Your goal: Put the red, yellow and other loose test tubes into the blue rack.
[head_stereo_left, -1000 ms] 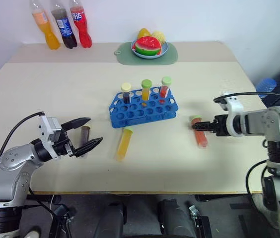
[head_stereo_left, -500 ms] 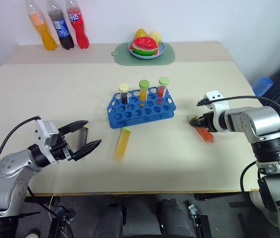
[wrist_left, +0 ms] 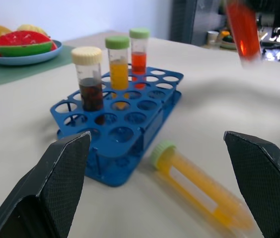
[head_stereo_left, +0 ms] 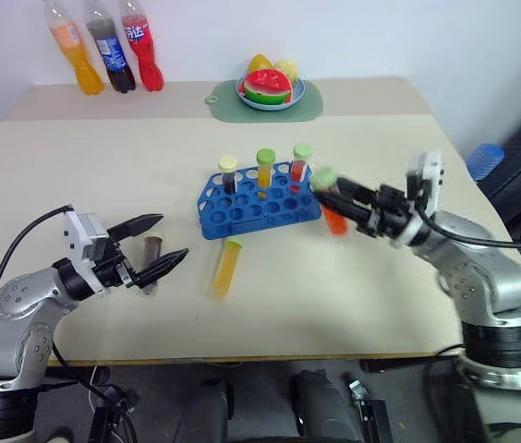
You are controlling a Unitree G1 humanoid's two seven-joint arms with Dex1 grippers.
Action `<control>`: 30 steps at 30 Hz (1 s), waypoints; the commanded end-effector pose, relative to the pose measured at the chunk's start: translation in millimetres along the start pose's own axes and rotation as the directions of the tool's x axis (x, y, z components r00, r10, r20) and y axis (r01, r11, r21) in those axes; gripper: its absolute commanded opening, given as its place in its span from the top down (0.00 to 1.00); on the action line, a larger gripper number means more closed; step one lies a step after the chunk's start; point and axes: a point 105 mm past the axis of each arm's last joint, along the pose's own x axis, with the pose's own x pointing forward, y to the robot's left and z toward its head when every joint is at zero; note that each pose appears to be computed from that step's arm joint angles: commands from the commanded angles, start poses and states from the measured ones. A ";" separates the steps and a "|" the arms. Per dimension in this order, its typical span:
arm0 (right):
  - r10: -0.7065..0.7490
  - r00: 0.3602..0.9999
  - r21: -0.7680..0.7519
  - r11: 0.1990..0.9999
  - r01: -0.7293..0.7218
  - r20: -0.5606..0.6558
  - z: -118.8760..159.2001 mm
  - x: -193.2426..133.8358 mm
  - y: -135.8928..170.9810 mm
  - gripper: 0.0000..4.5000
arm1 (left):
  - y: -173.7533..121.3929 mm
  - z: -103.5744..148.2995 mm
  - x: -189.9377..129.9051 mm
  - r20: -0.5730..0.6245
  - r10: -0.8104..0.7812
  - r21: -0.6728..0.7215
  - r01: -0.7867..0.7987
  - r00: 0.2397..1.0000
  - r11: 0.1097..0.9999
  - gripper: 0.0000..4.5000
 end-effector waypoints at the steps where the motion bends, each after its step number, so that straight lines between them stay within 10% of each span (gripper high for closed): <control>1: -0.093 0.983 -0.067 0.992 0.105 0.156 7.6 17.2 -13.9 0.82 | 0.9 4.2 4.1 0.029 -0.007 0.014 0.007 1.000 1.000 0.00; 30: -0.374 0.917 -0.099 0.916 0.389 0.136 -100.8 33.1 -68.4 0.82 | -10.5 5.7 -1.6 0.048 0.051 0.001 -0.051 0.998 0.999 0.00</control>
